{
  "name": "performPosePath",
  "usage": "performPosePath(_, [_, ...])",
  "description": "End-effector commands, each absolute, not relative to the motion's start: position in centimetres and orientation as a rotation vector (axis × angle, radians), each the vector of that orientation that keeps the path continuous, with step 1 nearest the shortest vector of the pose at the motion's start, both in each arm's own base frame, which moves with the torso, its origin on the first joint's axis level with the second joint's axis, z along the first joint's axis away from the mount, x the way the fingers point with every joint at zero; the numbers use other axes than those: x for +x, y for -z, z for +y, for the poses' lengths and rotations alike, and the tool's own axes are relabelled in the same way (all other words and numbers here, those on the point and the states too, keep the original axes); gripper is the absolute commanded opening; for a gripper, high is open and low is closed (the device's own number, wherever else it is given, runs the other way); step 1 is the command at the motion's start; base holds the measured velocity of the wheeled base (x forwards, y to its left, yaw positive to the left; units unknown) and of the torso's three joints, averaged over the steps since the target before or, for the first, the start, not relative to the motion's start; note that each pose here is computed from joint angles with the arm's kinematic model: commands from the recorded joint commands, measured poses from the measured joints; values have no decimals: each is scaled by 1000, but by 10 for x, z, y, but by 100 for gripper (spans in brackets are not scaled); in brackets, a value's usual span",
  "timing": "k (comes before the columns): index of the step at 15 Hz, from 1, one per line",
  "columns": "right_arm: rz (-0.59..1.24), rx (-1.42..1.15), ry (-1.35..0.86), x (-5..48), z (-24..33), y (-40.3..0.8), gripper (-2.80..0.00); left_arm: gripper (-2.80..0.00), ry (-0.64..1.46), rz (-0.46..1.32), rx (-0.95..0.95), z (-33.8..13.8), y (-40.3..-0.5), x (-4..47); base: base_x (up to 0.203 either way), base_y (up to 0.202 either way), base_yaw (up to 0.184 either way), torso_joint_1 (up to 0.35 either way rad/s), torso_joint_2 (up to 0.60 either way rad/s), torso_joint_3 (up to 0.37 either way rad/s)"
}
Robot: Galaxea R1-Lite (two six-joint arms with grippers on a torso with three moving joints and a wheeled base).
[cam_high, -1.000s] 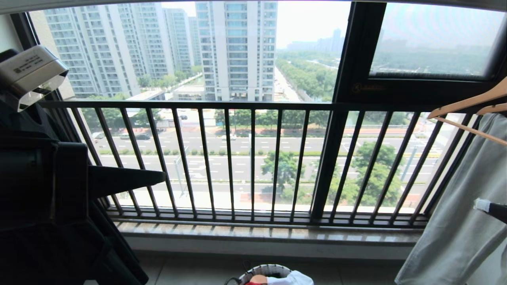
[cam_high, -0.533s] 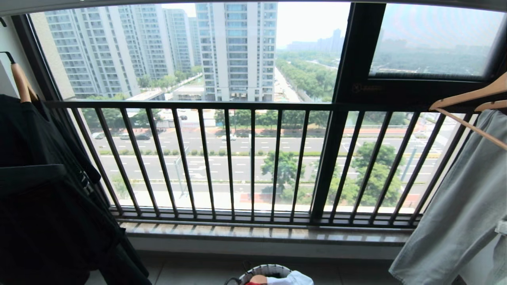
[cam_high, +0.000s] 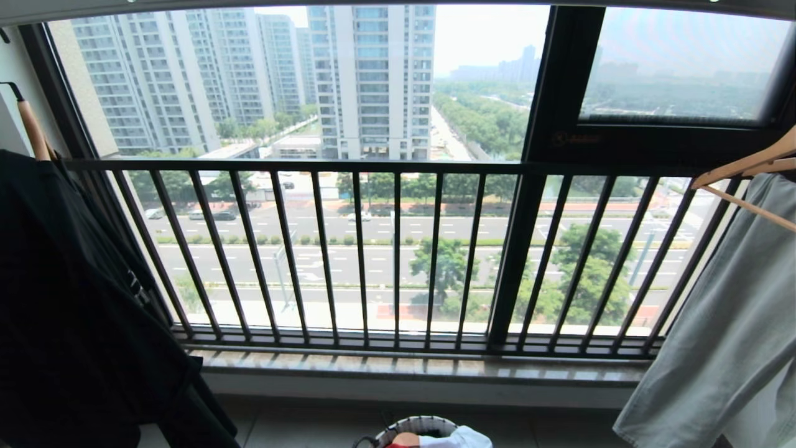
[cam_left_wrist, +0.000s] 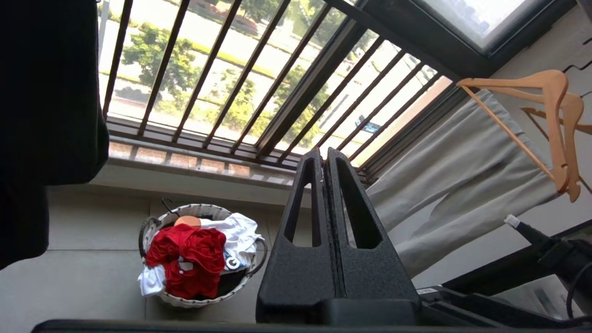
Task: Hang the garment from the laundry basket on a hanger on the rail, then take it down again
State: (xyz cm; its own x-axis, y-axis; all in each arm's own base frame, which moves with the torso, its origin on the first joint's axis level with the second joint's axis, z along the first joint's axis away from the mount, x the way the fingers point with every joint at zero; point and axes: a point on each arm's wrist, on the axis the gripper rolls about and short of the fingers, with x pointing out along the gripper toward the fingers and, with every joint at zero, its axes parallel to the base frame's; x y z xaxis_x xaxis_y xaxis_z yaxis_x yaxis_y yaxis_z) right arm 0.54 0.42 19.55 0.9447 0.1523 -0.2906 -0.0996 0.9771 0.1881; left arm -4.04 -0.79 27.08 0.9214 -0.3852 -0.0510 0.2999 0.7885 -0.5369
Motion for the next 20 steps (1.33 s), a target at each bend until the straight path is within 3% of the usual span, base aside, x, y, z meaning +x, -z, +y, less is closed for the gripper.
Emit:
performPosePath(1, [264, 150, -140, -14, 5, -191, -280, -280, 377, 99, -551, -12, -249, -76, 0, 0, 0, 0, 0, 0])
performPosePath(10, [169, 52, -140, -50, 6, -175, -280, -280, 301, 228, -318, -9, -168, -54, 0, 0, 0, 0, 0, 0])
performPosePath(20, [77, -8, -149, -59, 4, -137, -280, -280, 127, 100, -25, -3, -105, -46, 0, 0, 0, 0, 0, 0])
